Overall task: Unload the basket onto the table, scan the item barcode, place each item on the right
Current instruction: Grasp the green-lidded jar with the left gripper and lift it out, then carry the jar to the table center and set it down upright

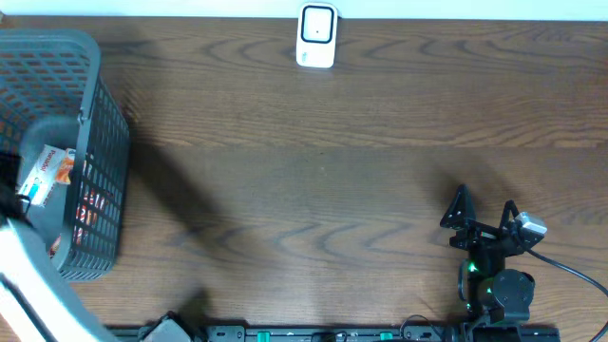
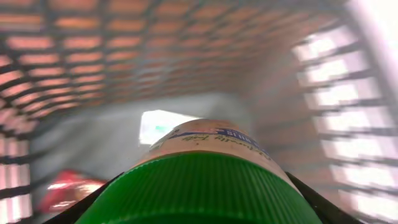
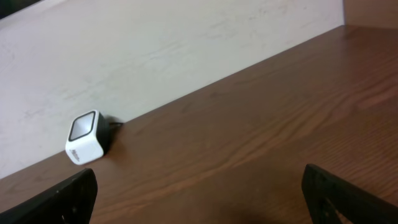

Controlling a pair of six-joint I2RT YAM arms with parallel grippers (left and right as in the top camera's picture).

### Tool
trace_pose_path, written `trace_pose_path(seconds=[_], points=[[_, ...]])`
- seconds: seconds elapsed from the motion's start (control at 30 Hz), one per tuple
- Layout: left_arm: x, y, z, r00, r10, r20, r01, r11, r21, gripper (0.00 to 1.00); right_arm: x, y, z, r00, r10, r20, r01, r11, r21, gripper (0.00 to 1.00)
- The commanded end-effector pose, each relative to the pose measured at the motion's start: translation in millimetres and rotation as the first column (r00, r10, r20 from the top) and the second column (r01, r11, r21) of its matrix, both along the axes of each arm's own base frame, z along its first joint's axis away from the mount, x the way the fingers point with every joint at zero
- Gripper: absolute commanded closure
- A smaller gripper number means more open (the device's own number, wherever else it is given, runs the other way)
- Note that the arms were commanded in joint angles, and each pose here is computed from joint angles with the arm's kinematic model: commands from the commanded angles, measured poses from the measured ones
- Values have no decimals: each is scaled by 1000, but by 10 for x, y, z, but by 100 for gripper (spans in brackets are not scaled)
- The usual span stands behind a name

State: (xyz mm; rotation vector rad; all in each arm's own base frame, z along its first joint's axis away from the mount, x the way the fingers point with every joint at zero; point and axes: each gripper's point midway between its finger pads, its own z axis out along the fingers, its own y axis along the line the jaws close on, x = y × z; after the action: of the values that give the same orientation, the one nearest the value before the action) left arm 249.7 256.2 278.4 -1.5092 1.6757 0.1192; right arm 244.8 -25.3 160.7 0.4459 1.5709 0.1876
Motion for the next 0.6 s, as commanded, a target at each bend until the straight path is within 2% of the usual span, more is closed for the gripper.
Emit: trace_pose_path(seconds=[0.0,0.13,0.27,0.43,0.53,0.57], points=[[189,-666,795,914,-246,322,250,968,29,33,-2,3,-2,1000,3,-1,-3,1000,-13,1],[392,-1356,1062,766,-443,467,501,865,-1,33,-2,3,-2,1000,3,-1,-3,1000,-13,1],[570,-1982,1066,628,-620,469,698,716,11,33,-2,3,-2,1000,3,-1,-3,1000,-13,1],[690,-2757,885,408,-847,341,884,459,83,33,-2,3,-2,1000,3,-1,-3,1000,-13,1],[708,-3095,561,314,-929,197,942,331,58,33,-2,3,-2,1000,3,-1,-3,1000,-13,1],[696,-3235,296,278,-956,90,960,280,10,33,-2,3,-2,1000,3,-1,-3,1000,-13,1]])
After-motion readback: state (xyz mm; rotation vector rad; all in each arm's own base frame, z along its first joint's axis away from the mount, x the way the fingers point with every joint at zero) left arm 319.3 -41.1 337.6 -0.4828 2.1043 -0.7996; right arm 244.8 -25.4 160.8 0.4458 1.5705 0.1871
